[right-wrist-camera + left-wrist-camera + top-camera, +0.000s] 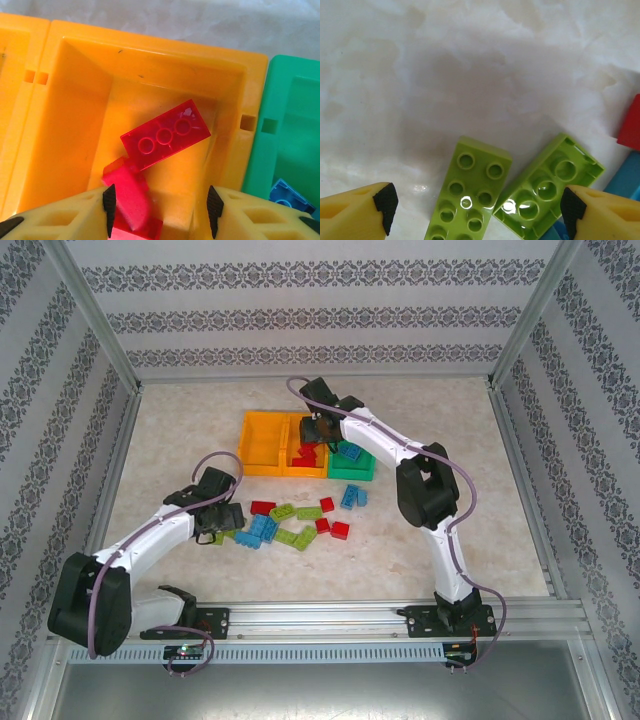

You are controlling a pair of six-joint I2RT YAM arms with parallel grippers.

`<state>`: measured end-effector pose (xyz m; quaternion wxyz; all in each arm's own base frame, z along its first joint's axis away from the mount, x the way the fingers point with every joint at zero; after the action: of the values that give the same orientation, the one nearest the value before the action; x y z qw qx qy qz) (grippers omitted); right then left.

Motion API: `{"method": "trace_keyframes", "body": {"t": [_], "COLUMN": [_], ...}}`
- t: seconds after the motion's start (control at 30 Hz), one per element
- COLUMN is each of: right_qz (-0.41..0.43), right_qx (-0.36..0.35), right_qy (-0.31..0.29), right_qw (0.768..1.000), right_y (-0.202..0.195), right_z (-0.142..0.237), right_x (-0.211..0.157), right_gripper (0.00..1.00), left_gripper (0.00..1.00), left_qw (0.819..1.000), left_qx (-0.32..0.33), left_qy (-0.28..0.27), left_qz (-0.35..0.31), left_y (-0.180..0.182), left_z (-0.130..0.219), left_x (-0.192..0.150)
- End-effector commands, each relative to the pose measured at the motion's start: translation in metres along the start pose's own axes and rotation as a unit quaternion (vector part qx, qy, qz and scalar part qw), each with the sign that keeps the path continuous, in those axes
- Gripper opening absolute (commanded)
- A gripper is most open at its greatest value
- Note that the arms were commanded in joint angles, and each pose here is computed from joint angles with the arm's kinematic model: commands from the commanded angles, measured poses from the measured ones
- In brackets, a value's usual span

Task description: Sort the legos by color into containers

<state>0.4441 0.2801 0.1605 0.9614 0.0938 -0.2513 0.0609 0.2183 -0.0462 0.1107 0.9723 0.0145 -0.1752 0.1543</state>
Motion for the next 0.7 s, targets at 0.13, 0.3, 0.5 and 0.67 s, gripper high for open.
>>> {"method": "trace_keyframes", "body": {"t": [0.13, 0.3, 0.5, 0.67], "right_qz": [0.032, 0.036, 0.036, 0.035], "right_qx": [-0.050, -0.063, -0.073, -0.068], "right_qy": [0.035, 0.042, 0.050, 0.041], "right_qw": [0.998, 0.997, 0.995, 0.996], "right_y": [-0.018, -0.030, -0.039, -0.040], "right_z": [-0.009, -0.004, 0.000, 0.007], "right_x": [-0.020, -0.037, -0.048, -0.048], "right_gripper": [0.55, 0.55, 0.54, 0.55], "left_gripper": [0.79, 0.75, 0.70, 0.59], "left_qw": [1.000, 1.000, 1.000, 1.000], "left_qx": [0.003, 0.002, 0.002, 0.004], "left_qy": [0.016, 0.017, 0.020, 0.022], "left_qz": [0.010, 0.014, 0.018, 0.023], "left_y": [0.006, 0.007, 0.008, 0.009], "left_z": [-0.010, -0.010, -0.012, -0.013], "left_x": [-0.006, -0.008, -0.011, -0.011]}}
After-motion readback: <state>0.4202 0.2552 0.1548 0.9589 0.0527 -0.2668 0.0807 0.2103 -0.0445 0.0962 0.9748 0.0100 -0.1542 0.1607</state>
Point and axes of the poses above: each hand's point on the last joint's axis, 136 mm out from that joint toward the fingers, its own z axis back along the fingers, its own y axis along the line the jaws close on, x = y × z, the point moved 7 cm from there along z, back along the fingers, and after that the axes turned 1 degree about z, right-handed, at the moved point
